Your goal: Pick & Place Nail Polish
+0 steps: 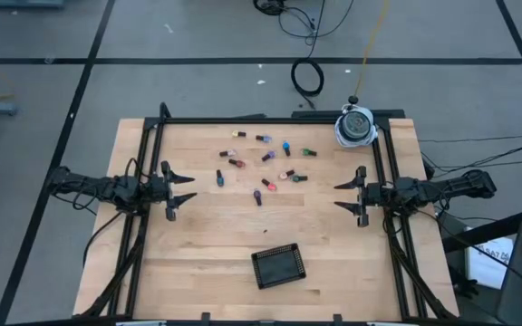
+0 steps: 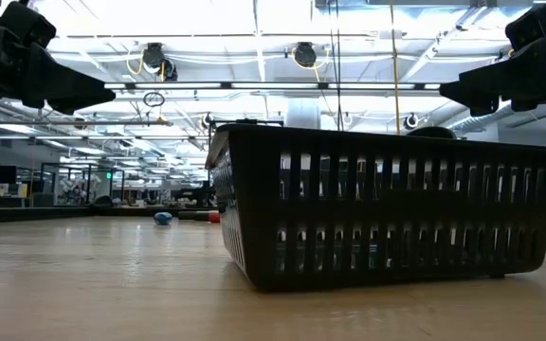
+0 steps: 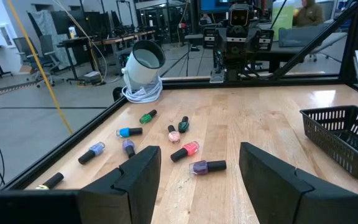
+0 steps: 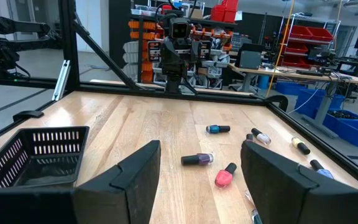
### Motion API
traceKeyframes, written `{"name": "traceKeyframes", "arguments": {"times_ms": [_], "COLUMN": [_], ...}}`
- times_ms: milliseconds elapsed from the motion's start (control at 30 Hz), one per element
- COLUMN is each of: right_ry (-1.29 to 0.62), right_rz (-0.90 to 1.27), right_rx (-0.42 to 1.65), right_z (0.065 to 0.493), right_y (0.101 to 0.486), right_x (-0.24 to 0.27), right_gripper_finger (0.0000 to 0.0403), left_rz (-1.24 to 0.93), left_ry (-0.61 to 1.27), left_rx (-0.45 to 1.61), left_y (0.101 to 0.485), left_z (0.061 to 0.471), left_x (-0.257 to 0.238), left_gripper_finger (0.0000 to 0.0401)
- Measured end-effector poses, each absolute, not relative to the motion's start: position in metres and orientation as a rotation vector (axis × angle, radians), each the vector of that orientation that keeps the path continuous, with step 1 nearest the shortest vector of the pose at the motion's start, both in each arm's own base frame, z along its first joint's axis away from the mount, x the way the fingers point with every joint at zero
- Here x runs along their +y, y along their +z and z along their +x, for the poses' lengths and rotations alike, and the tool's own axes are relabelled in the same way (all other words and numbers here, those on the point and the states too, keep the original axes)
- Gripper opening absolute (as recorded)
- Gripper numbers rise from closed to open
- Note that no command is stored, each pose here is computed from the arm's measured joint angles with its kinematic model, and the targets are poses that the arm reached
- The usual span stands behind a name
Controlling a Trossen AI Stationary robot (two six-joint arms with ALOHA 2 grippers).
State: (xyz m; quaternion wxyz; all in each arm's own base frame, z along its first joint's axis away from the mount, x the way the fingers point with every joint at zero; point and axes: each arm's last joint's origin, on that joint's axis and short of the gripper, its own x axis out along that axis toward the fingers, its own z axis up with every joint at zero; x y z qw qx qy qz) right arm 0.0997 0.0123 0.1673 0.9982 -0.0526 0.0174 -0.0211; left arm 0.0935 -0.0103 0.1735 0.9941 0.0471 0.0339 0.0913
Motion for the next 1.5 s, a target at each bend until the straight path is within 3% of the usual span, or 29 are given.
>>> {"name": "traceKeyframes", "arguments": {"times_ms": [600,733,1067,1333,1500], "right_ry": [-0.042,-0.048,-0.045,-0.043,-0.210], "right_rz": [-0.105,-0.151,0.043,0.081,0.027], "right_rx": [0.030,-0.048,-0.309,-0.344,-0.267], "right_z": [0.100,0.100,0.096,0.095,0.097], "right_y": [0.168,0.176,0.201,0.204,0.197], "right_x": [0.012,0.012,0.012,0.011,0.007], "right_gripper_finger": [0.0210,0.0210,0.0210,0.0210,0.0210], "left_rz": [0.094,0.094,0.094,0.094,0.094], "left_ry": [0.183,0.183,0.183,0.183,0.182], "left_rx": [0.068,0.067,0.068,0.068,0.067], "left_y": [0.174,0.174,0.174,0.174,0.174], "left_z": [0.093,0.093,0.093,0.093,0.093], "left_x": [-0.010,-0.010,-0.010,-0.010,-0.010], "left_gripper_finger": [0.0214,0.0214,0.0214,0.0214,0.0214]}}
